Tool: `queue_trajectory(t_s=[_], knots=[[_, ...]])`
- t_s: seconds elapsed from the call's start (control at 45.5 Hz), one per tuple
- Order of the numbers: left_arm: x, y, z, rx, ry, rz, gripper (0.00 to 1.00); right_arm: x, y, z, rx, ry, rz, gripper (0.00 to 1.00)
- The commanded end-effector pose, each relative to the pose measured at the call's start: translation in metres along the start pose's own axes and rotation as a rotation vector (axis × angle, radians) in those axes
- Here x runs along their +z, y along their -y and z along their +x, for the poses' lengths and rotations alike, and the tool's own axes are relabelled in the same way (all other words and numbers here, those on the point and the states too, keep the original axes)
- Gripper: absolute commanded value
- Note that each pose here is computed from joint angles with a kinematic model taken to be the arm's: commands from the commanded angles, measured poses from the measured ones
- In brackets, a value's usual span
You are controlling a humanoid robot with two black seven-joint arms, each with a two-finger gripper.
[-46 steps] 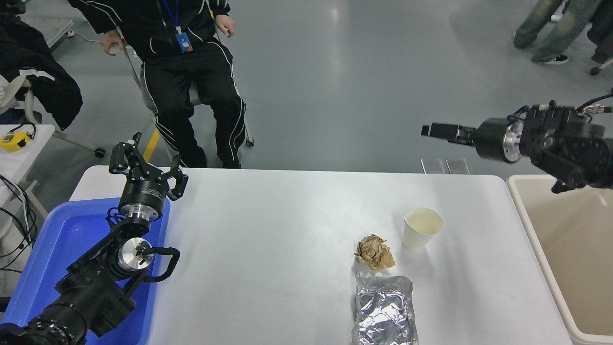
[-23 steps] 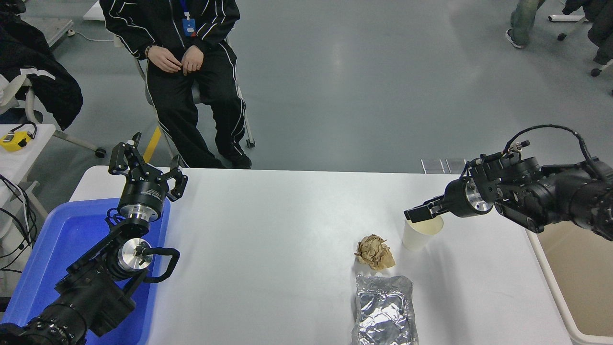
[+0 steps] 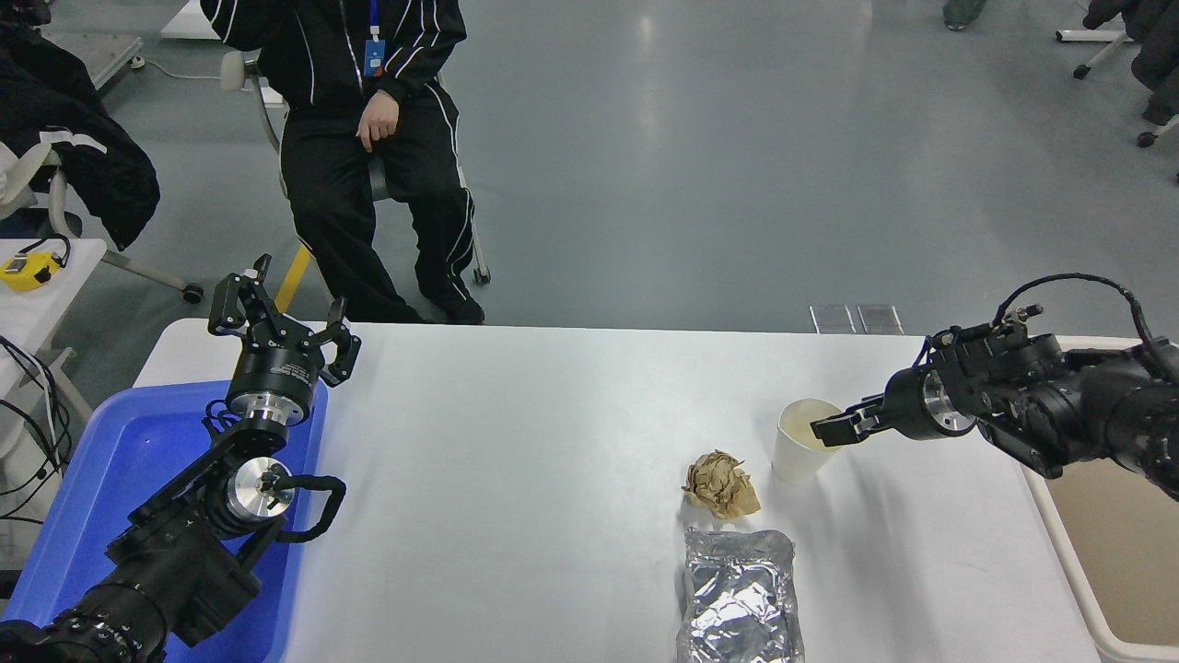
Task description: Dispose of the paper cup in the dustbin
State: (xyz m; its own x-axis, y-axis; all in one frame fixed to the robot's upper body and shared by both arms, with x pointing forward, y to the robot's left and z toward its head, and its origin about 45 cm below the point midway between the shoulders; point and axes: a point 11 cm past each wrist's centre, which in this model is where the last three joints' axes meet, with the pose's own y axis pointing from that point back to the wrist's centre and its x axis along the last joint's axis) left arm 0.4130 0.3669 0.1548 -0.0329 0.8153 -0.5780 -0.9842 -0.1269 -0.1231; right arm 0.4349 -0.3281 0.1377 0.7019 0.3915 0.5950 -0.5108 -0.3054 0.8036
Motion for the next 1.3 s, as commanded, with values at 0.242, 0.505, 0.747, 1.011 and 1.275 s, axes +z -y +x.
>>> queue_trajectory(t_s=[0.242,0.505,0.747,1.011,1.275], knots=[[0.000,0.000,0.000,0.000,0.000,0.000,1.00,0.002,0.002,-0.010,0.012,0.017,0.020,0.64],[0.000,0.000,0.000,0.000,0.000,0.000,1.00,-0.005,0.001,-0.010,0.007,-0.001,0.097,0.04],[0.000,0.000,0.000,0.000,0.000,0.000,1.00,-0.003,0.001,-0.014,0.004,0.012,0.096,0.00],[0.000,0.000,0.000,0.000,0.000,0.000,1.00,-0.004,-0.006,0.008,0.086,0.061,0.119,0.00],[0.000,0.000,0.000,0.000,0.000,0.000,1.00,0.052,-0.077,0.082,0.426,0.326,0.089,0.00]])
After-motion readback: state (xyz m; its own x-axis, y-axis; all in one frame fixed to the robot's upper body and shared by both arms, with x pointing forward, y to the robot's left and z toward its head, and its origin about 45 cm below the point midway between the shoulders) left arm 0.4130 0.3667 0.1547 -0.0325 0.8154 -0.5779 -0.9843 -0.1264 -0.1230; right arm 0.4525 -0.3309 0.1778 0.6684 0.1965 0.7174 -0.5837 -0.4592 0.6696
